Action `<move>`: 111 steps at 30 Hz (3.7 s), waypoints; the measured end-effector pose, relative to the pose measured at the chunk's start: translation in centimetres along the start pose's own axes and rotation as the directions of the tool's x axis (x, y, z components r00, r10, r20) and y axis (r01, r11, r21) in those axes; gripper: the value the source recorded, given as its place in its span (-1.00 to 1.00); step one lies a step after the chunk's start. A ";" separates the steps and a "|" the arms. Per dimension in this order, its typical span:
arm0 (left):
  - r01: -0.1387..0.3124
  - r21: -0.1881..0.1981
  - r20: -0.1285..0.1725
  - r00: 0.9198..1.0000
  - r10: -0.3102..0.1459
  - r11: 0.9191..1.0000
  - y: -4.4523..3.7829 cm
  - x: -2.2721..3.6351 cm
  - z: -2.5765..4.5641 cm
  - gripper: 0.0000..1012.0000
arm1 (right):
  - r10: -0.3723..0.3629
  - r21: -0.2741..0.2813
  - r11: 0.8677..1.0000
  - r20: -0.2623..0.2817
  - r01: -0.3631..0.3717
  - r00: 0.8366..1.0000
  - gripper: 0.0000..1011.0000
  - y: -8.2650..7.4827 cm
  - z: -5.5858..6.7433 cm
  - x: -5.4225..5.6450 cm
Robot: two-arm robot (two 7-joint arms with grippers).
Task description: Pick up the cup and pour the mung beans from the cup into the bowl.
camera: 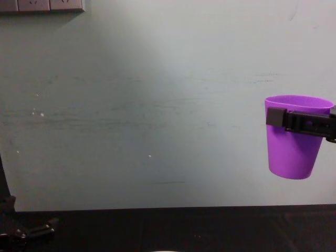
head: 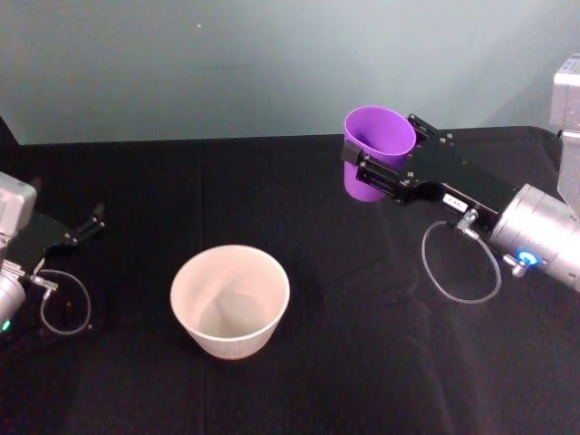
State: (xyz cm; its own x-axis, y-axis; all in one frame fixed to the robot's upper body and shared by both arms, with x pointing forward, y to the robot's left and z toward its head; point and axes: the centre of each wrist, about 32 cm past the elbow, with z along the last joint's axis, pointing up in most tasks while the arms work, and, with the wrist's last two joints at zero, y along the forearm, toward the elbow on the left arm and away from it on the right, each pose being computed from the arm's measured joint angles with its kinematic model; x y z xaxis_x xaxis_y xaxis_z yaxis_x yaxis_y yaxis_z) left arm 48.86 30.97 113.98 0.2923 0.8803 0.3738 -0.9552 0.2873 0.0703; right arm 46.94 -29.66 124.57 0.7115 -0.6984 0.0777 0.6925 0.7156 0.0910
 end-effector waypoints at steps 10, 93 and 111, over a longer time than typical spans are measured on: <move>0.000 0.000 0.000 1.000 0.000 1.000 0.00 0.00 0.00 1.00 | 0.000 0.000 1.000 0.000 0.000 1.000 0.46 0.0 0.0 0.0; 0.000 0.000 0.000 1.000 0.000 1.000 0.00 0.00 0.00 1.00 | 0.135 -0.209 0.977 0.512 -0.029 0.848 0.46 7.0 -3.4 -1.5; 0.000 0.000 0.000 1.000 0.000 1.000 0.00 0.00 0.00 1.00 | 0.212 -0.260 0.966 0.804 0.007 0.556 0.46 7.5 -3.6 -3.9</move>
State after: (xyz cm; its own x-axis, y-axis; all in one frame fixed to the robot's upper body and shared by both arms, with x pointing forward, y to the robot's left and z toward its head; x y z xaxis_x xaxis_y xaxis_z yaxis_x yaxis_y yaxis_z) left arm 48.86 30.97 113.98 0.2922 0.8803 0.3738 -0.9553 0.2873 0.0702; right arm 49.77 -21.56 121.35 0.4467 -0.2449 0.8605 0.7047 0.6889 -0.1698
